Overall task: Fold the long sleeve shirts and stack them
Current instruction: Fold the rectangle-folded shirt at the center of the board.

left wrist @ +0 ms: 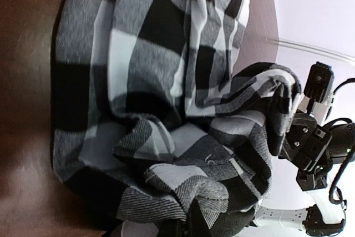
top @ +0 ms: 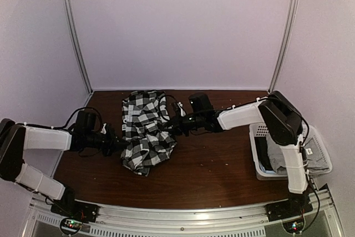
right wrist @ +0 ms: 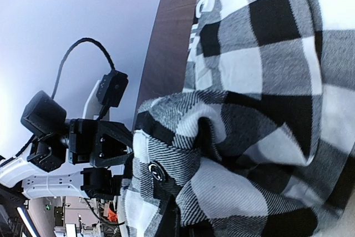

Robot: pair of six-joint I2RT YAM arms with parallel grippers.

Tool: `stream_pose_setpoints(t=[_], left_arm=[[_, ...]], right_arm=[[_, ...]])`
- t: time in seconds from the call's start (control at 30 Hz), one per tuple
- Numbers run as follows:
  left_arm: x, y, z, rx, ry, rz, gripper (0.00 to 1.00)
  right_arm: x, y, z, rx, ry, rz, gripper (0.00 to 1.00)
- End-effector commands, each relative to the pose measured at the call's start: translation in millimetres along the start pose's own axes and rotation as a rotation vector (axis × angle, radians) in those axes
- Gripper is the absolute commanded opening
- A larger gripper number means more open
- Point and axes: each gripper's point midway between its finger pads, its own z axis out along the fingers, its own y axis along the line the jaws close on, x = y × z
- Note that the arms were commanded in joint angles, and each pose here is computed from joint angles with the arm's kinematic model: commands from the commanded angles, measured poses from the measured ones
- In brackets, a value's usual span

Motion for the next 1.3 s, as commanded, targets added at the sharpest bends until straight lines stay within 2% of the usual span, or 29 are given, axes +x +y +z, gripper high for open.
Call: stream_pose_setpoints(t=[0.0, 0.17, 0.3, 0.43, 0.53, 0.63, 0.83, 0.97, 1.27], left_arm=[[-46, -21, 9, 0.066, -0.106, 0.04, 0.0], [-71, -9, 27, 0.051, -0.153, 0.016, 0.0], [-79, -15, 29, 0.063, -0.181, 0.064, 0.01], [-83, -25, 19, 0.056, -0.218, 0.113, 0.33], [-81, -33, 7, 0.043, -0.242, 0.161, 0.48], [-69, -26, 0, 0.005, -0.221, 0.187, 0.58], [-37, -2, 0, -0.048, -0.127, 0.239, 0.67], [-17, 13, 5, -0.074, -0.061, 0.263, 0.71], [16, 19, 8, -0.06, 0.004, 0.338, 0.76]], right_arm=[[-33, -27, 15, 0.043, -0.057, 0.026, 0.0], [-47, -44, 20, 0.081, -0.075, 0.031, 0.0], [-50, -46, 13, 0.109, -0.079, 0.009, 0.19], [-48, -36, 4, 0.123, -0.072, -0.038, 0.34], [-39, -31, -6, 0.142, -0.059, -0.072, 0.42], [-25, -33, -14, 0.171, -0.04, -0.097, 0.48], [-5, -38, -27, 0.246, -0.02, -0.171, 0.59], [10, -45, -26, 0.339, 0.002, -0.283, 0.66], [43, -61, -18, 0.444, 0.043, -0.417, 0.7]])
